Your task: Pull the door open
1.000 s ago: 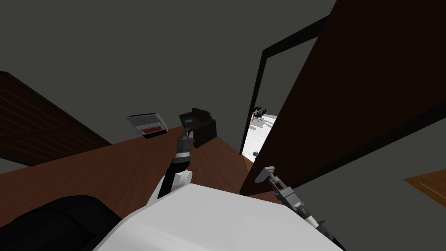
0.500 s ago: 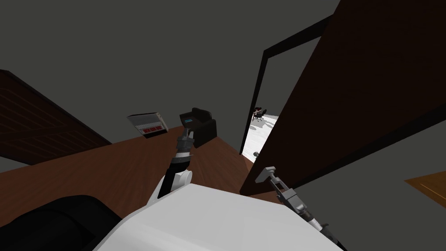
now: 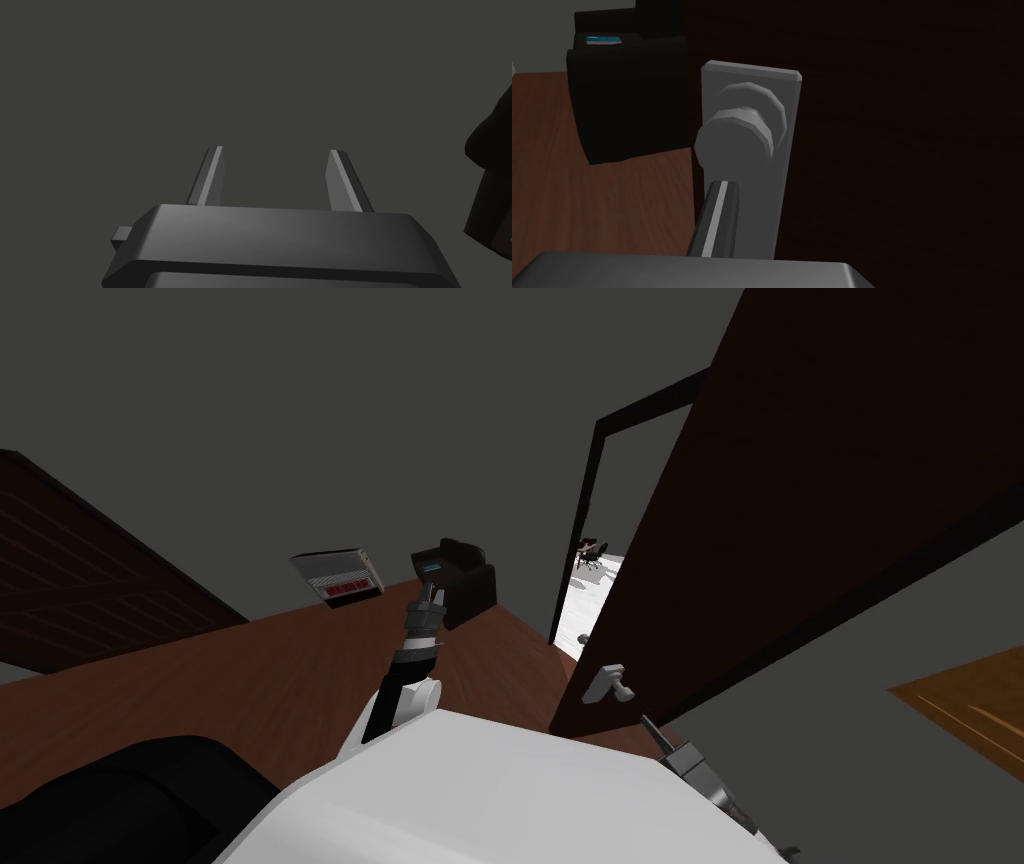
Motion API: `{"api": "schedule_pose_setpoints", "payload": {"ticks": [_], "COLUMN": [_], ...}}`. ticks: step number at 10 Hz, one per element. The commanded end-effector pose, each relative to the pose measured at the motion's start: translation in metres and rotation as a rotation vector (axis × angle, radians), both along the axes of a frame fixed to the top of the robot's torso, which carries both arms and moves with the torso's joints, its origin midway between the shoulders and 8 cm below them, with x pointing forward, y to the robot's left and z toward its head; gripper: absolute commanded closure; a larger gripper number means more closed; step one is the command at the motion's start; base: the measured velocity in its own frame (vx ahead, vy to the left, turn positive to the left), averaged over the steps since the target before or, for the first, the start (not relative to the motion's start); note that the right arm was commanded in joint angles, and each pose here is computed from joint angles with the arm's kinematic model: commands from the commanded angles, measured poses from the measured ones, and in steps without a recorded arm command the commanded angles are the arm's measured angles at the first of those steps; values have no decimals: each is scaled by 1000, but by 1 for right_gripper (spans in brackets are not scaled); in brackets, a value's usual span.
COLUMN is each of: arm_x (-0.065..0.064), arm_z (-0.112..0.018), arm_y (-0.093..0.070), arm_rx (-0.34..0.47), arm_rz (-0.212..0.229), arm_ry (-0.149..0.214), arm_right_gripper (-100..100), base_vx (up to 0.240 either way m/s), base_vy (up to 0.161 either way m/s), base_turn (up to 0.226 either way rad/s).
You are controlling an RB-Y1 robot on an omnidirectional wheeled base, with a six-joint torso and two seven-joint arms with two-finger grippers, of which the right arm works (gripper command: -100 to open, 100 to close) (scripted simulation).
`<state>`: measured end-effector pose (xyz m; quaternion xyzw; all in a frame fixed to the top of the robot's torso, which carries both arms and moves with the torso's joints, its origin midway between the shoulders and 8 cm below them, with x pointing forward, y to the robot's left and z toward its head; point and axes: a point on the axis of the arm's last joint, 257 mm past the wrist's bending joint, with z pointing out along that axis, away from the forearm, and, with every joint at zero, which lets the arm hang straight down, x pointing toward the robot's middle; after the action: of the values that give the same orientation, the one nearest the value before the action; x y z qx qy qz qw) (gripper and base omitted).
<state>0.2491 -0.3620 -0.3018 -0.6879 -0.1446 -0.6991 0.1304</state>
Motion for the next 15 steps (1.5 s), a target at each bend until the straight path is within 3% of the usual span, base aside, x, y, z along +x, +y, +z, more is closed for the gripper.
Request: {"api": "schedule_pose_setpoints", "payload": {"ticks": [1,7,8,13,14,15], "arm_x": [-14,-51,-48,-30,-31,-31], "arm_z": [0,5,2,5,4,4], "arm_y": [-10,-35,-34,-64,-61,-61], "arm_rx": [5,16,13,13,13,13], "arm_rz": [-12,-43,-40,-111,-103,-103], "arm_ry": [5,17,18,18,18,18], "arm_right_gripper": [-100,-100,-100,-100,-100,100], "base_vx": [11,4,-11,123,88,-7], "base_vy": [13,42,20,139,56,-19], "base_turn": [-158,-90,-26,141,0,-19]}}
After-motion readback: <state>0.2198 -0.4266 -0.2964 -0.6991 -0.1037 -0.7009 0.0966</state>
